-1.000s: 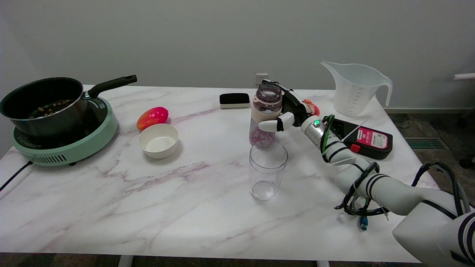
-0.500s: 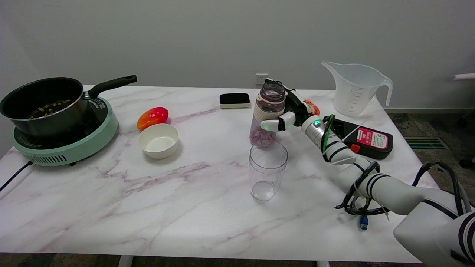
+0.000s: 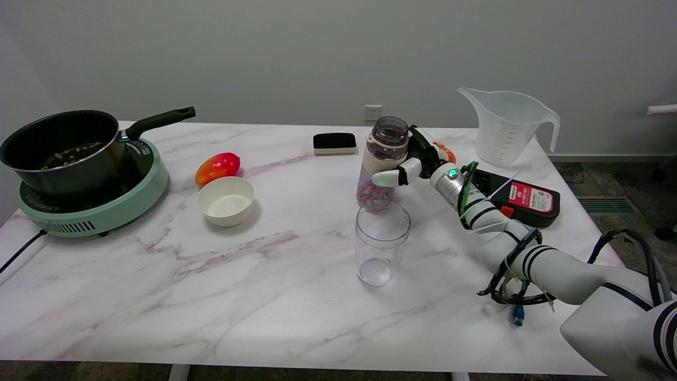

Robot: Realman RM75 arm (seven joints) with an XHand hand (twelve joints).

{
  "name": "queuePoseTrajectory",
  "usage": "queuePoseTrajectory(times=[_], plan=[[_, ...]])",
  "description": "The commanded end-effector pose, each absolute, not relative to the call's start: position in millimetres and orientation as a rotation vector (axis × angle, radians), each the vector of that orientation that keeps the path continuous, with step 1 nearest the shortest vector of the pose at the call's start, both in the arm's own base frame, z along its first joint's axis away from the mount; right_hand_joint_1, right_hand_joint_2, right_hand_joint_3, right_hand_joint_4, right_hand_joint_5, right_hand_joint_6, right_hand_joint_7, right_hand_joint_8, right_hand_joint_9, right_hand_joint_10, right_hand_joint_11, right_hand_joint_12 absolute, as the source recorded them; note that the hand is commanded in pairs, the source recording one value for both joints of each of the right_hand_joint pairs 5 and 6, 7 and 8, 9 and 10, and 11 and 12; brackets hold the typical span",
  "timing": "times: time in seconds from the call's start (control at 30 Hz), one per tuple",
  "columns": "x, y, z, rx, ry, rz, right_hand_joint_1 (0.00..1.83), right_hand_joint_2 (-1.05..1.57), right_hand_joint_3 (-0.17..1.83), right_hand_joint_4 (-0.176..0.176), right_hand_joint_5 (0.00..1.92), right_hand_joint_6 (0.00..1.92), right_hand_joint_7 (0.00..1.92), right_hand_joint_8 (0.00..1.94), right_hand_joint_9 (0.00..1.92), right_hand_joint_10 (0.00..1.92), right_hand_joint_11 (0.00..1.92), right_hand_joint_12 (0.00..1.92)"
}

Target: Pick up the bottle.

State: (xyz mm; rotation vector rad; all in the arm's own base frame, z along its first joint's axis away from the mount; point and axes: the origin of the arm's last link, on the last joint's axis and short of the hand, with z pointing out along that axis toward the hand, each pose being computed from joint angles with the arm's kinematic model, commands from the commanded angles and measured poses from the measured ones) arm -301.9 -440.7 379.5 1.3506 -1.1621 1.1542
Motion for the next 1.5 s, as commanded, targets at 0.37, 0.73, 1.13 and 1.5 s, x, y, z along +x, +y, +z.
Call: queuePoseTrajectory(times=[0.37,0.73,1.13,1.5], plan=[[-294.4,-444.6,374.6,1.373,-1.163,1.146,1.63,0.7,0.74,0.0,1.61,1.61,1.68,1.68,1.5,1.5,1.28,1.28],[-294.4,-443.2,375.2,1.374,-1.157,1.148,1.62,0.63,0.88,0.0,1.52,1.52,1.63,1.63,1.46,1.46,1.26,1.26],[-294.2,-443.4,381.8,1.377,-1.08,1.108,1.59,0.74,0.74,0.0,1.63,1.63,1.64,1.64,1.46,1.46,1.27,1.27],[-276.6,-445.1,391.6,1.381,-1.046,1.185,1.57,0.83,0.64,0.0,1.71,1.71,1.66,1.66,1.46,1.46,1.27,1.27]])
